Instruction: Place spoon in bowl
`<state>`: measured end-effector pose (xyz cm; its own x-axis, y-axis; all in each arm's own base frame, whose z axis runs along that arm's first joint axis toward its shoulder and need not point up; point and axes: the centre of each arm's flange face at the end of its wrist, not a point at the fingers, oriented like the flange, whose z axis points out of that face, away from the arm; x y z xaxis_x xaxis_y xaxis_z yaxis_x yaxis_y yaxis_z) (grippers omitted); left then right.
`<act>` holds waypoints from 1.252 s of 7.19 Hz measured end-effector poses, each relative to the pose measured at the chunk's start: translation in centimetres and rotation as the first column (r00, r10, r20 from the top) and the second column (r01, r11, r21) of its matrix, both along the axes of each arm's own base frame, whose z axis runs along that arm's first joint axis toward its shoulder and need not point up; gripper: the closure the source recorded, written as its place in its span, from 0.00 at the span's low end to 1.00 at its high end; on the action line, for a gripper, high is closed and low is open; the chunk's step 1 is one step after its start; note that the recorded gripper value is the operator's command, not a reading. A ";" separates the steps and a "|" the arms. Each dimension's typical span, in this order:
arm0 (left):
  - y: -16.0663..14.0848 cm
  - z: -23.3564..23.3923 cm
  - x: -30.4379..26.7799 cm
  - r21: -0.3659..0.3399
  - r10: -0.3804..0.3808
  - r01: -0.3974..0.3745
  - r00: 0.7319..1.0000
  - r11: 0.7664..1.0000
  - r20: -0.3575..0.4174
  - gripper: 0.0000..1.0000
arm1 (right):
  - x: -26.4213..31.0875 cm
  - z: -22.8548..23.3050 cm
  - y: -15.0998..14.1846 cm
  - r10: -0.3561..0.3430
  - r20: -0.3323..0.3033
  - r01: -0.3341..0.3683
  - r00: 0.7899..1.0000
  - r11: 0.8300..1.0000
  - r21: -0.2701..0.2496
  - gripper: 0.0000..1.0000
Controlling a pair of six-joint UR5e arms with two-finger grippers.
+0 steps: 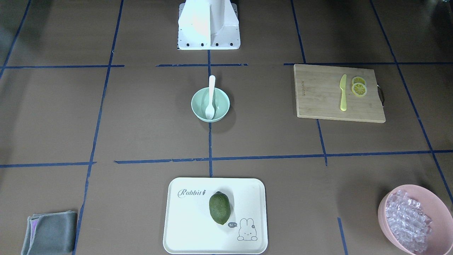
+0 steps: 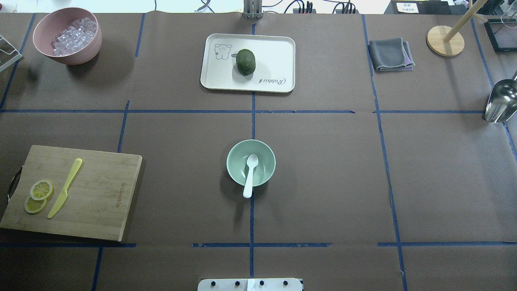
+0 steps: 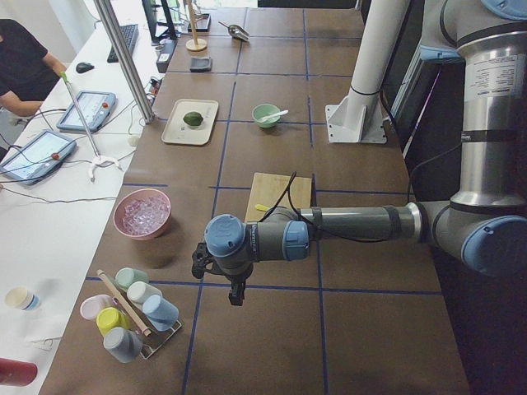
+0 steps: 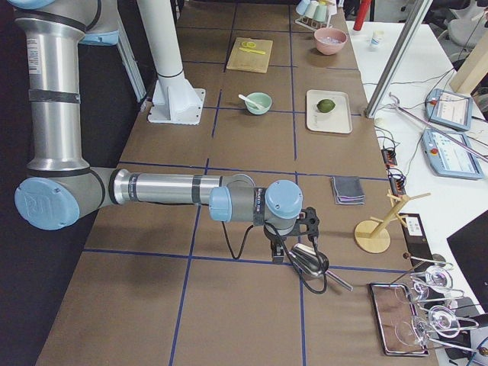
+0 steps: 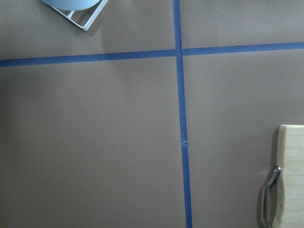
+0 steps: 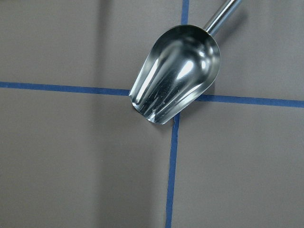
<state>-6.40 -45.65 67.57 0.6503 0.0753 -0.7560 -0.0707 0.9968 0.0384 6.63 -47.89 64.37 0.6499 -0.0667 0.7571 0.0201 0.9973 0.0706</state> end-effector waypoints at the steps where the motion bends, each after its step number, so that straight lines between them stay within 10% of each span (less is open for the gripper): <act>1: -0.1 -0.1 0.0 0.005 0.001 -0.001 1.000 1.000 0.006 0.00 | 0.0 0.3 0.2 0.000 0.000 0.000 1.000 1.000 -0.006 0.00; 9: -0.2 0.0 -0.3 0.008 0.002 -0.003 0.999 1.000 0.038 0.00 | 0.9 1.8 1.0 0.020 -0.001 -0.020 1.000 0.999 -0.037 0.00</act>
<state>-6.65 -45.81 67.59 0.6787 0.0829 -0.7297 -0.0747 0.9962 0.0438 7.52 -46.93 66.14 0.6512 -0.0257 0.7584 0.0002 0.9994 0.0336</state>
